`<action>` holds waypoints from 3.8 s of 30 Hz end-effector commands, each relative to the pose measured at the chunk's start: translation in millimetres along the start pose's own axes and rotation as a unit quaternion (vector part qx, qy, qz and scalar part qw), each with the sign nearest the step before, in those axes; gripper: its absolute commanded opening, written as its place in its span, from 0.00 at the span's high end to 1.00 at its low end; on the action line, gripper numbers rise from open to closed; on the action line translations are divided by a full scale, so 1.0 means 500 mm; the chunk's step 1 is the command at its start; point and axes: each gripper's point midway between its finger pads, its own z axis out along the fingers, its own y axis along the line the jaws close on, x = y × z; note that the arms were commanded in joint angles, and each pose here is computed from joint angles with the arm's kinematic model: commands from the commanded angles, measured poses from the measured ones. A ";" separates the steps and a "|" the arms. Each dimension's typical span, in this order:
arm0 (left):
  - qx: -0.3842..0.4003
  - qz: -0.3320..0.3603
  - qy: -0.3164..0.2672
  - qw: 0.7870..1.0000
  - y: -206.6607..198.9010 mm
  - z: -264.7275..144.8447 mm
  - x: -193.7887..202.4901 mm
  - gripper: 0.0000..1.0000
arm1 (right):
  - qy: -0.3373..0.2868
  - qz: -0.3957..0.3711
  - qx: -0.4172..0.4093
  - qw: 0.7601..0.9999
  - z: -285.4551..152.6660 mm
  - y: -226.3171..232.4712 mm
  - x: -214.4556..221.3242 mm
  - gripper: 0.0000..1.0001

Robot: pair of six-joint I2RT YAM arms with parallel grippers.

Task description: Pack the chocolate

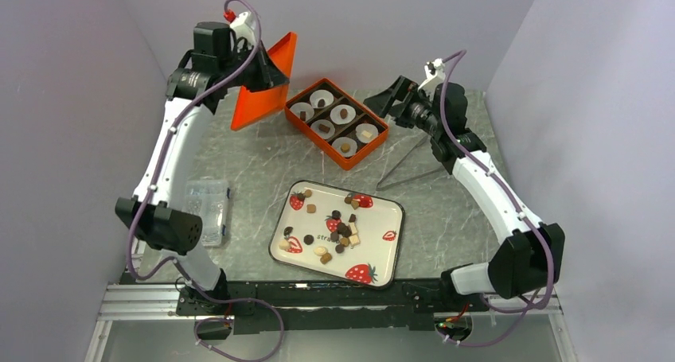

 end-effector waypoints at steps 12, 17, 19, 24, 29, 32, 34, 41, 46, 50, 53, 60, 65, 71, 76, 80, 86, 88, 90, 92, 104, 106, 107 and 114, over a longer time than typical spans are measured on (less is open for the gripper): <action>0.403 -0.084 -0.142 0.900 -0.419 -0.268 -0.186 1.00 | -0.035 0.092 -0.290 0.952 0.031 0.079 -0.065 0.00; 0.479 -0.106 -0.147 0.859 -0.489 -0.320 -0.216 1.00 | -0.056 0.150 -0.371 0.915 0.034 0.099 -0.093 0.00; 0.497 -0.115 -0.144 0.848 -0.508 -0.328 -0.223 1.00 | -0.066 0.168 -0.397 0.900 0.039 0.102 -0.107 0.00; 0.526 -0.134 -0.134 0.829 -0.537 -0.332 -0.232 1.00 | -0.085 0.198 -0.430 0.877 0.063 0.098 -0.122 0.00; 0.539 -0.149 -0.123 0.820 -0.552 -0.325 -0.231 1.00 | -0.109 0.217 -0.471 0.848 0.069 0.114 -0.146 0.00; 0.546 -0.154 -0.115 0.816 -0.558 -0.319 -0.229 1.00 | -0.112 0.226 -0.486 0.837 0.081 0.126 -0.156 0.00; 0.552 -0.157 -0.109 0.812 -0.565 -0.319 -0.228 1.00 | -0.108 0.227 -0.492 0.833 0.093 0.137 -0.159 0.00; 0.562 -0.166 -0.098 0.804 -0.576 -0.316 -0.222 1.00 | -0.101 0.233 -0.515 0.818 0.110 0.161 -0.168 0.00; 0.567 -0.163 -0.096 0.802 -0.584 -0.326 -0.223 1.00 | -0.091 0.235 -0.524 0.813 0.118 0.169 -0.163 0.00; 0.568 -0.162 -0.093 0.802 -0.583 -0.327 -0.220 1.00 | -0.094 0.242 -0.544 0.798 0.100 0.168 -0.162 0.00; 0.581 -0.176 -0.082 0.790 -0.578 -0.322 -0.215 1.00 | -0.082 0.235 -0.557 0.793 0.087 0.182 -0.161 0.00; 0.587 -0.178 -0.081 0.786 -0.562 -0.336 -0.215 1.00 | -0.077 0.198 -0.576 0.790 0.035 0.228 -0.175 0.02; 0.589 -0.181 -0.082 0.784 -0.544 -0.354 -0.218 1.00 | -0.070 0.191 -0.588 0.783 0.002 0.255 -0.184 0.04; 0.584 -0.187 -0.089 0.785 -0.511 -0.364 -0.220 1.00 | -0.073 0.174 -0.594 0.782 -0.046 0.282 -0.188 0.08; 0.588 -0.191 -0.096 0.780 -0.479 -0.375 -0.224 1.00 | -0.073 0.172 -0.589 0.786 -0.077 0.289 -0.184 0.13; 0.589 -0.194 -0.099 0.778 -0.450 -0.379 -0.229 1.00 | -0.077 0.169 -0.588 0.787 -0.112 0.296 -0.186 0.16; 0.585 -0.203 -0.104 0.778 -0.403 -0.368 -0.232 1.00 | -0.085 0.166 -0.587 0.788 -0.161 0.302 -0.197 0.29; 0.583 -0.207 -0.105 0.778 -0.389 -0.358 -0.230 1.00 | -0.081 0.171 -0.586 0.788 -0.167 0.302 -0.195 0.34; 0.583 -0.215 -0.103 0.777 -0.376 -0.345 -0.226 1.00 | -0.080 0.171 -0.583 0.790 -0.174 0.300 -0.191 0.39; 0.583 -0.222 -0.104 0.775 -0.360 -0.332 -0.226 1.00 | -0.080 0.172 -0.579 0.793 -0.181 0.296 -0.188 0.44; 0.555 -0.261 -0.093 0.784 -0.252 -0.207 -0.226 0.99 | -0.083 0.196 -0.545 0.811 -0.198 0.254 -0.175 0.88; 0.546 -0.271 -0.091 0.787 -0.231 -0.182 -0.223 0.93 | -0.089 0.203 -0.535 0.815 -0.197 0.242 -0.177 0.95; 0.541 -0.276 -0.089 0.789 -0.220 -0.167 -0.222 0.90 | -0.091 0.206 -0.527 0.819 -0.197 0.236 -0.178 0.98; 0.491 -0.303 -0.084 0.812 -0.134 -0.070 -0.200 0.47 | -0.123 0.214 -0.462 0.851 -0.195 0.204 -0.188 1.00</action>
